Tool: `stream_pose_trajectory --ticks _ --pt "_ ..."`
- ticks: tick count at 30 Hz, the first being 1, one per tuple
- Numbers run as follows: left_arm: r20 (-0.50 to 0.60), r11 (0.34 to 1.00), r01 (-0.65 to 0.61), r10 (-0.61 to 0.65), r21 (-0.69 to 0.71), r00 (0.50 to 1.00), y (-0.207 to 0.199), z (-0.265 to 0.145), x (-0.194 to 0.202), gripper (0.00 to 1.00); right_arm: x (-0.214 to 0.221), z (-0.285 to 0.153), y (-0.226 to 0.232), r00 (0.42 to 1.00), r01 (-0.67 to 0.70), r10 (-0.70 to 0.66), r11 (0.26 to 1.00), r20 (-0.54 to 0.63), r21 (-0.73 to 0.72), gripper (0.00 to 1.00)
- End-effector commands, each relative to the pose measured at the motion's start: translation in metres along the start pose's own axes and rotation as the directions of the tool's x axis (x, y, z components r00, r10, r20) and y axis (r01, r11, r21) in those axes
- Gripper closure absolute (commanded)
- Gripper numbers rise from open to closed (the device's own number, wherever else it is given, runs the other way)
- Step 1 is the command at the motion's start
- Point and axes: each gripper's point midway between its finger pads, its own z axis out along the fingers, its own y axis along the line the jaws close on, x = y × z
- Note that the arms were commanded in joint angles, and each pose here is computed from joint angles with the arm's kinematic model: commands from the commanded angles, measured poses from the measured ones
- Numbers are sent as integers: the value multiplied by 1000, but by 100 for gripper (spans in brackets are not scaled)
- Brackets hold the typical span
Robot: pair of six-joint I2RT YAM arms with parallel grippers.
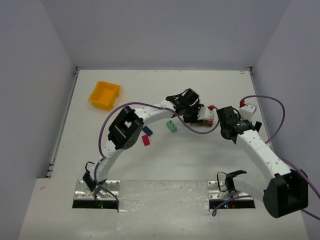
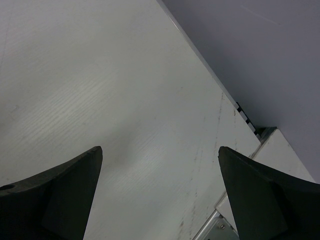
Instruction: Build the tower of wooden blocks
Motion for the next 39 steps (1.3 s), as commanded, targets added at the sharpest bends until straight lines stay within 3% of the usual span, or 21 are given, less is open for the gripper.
stream_pose_trajectory --ticks 1,29,39 --pt "63 999 -43 43 -6 997 1 -2 -24 62 -20 -4 -1 998 -45 45 999 47 13 1" --pt "62 999 -38 39 -31 997 4 1 -24 62 -19 -4 1 998 -44 44 999 43 5 1" --pt "53 999 -42 43 -33 998 3 1 -23 55 -19 -4 1 998 -46 45 999 43 5 1"
